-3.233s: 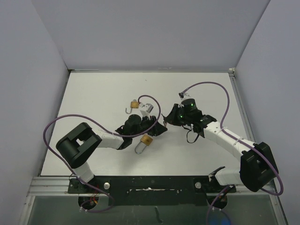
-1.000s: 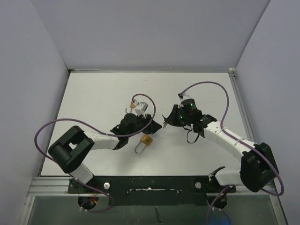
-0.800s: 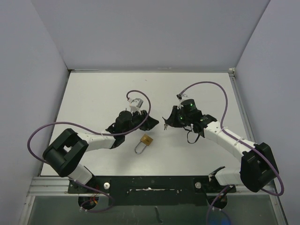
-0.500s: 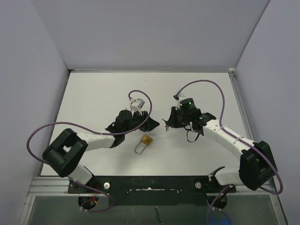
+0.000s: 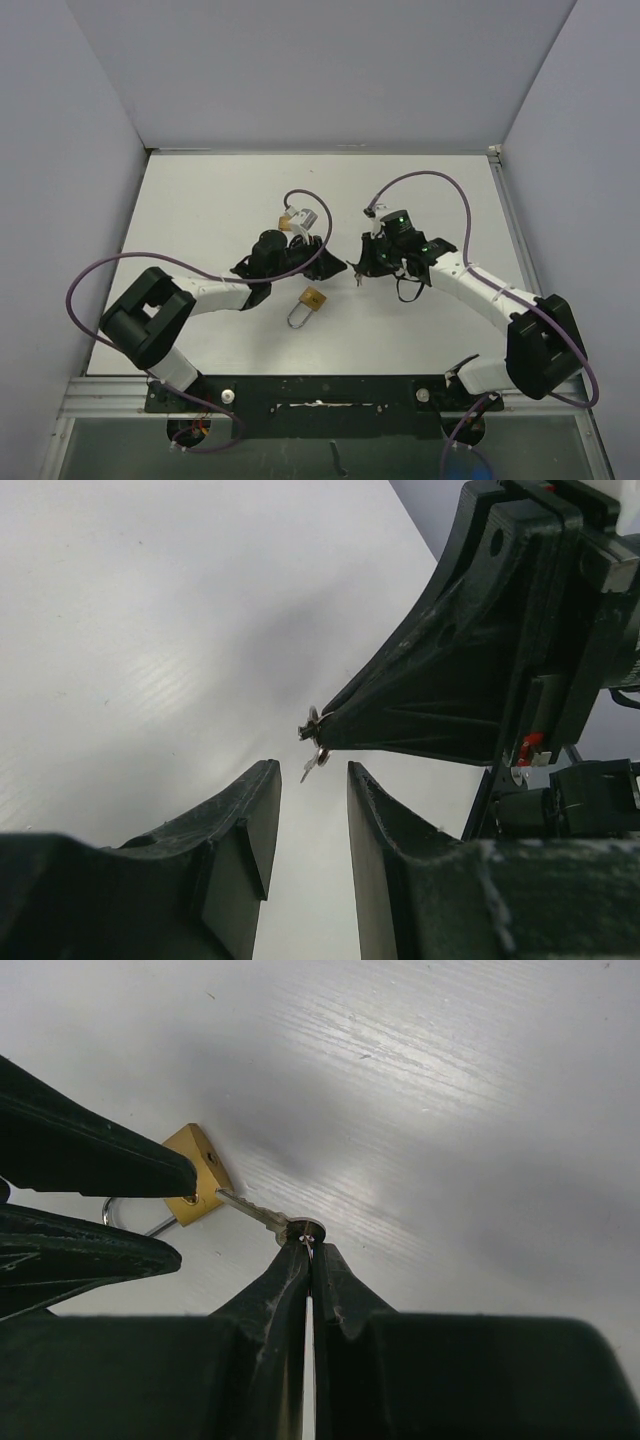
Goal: Unlock with the key
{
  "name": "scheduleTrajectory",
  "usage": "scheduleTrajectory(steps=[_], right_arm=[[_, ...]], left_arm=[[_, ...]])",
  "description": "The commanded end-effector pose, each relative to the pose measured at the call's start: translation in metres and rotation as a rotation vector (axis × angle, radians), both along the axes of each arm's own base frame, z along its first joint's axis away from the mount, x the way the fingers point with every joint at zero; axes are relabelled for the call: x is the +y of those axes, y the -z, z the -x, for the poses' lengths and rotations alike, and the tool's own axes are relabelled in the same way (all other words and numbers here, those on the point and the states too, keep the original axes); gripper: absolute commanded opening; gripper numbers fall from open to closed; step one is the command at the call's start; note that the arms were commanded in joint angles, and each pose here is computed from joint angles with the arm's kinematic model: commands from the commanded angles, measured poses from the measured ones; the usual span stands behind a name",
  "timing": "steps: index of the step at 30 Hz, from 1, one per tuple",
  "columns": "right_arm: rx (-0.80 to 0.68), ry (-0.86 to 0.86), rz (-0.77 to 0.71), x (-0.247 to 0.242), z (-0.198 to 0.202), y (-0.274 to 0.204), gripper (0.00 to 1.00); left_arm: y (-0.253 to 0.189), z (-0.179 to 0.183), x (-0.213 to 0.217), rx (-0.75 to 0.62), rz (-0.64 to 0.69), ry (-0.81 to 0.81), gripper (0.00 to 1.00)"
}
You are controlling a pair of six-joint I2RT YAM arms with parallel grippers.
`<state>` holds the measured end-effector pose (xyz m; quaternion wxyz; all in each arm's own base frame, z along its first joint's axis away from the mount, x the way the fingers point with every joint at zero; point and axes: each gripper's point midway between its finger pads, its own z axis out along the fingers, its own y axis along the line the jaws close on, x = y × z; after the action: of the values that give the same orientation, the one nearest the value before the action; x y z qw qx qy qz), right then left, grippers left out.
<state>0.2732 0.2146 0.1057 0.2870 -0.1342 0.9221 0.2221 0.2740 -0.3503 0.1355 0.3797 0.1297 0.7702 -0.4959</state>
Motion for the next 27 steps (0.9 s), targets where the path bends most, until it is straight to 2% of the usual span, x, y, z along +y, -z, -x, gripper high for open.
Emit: scheduleTrajectory(steps=[1, 18, 20, 23, 27], right_arm=[[-0.060, -0.055, -0.035, 0.015, -0.007, -0.023, 0.00], [-0.056, -0.113, -0.049, 0.035, 0.003, -0.022, 0.00], [-0.055, -0.115, -0.050, 0.036, 0.003, -0.022, 0.00], [-0.057, -0.114, -0.052, 0.036, 0.003, -0.022, 0.00], [-0.061, -0.112, -0.054, 0.036, 0.002, -0.023, 0.00]], left_arm=[[-0.021, -0.009, -0.013, -0.071, 0.052, 0.036, 0.31], [-0.020, -0.017, -0.012, -0.074, 0.056, -0.006, 0.31], [-0.020, -0.017, -0.012, -0.073, 0.059, -0.008, 0.28], [-0.020, -0.015, -0.013, -0.067, 0.062, -0.003, 0.19], [-0.018, -0.013, -0.013, -0.057, 0.066, 0.001, 0.18]])
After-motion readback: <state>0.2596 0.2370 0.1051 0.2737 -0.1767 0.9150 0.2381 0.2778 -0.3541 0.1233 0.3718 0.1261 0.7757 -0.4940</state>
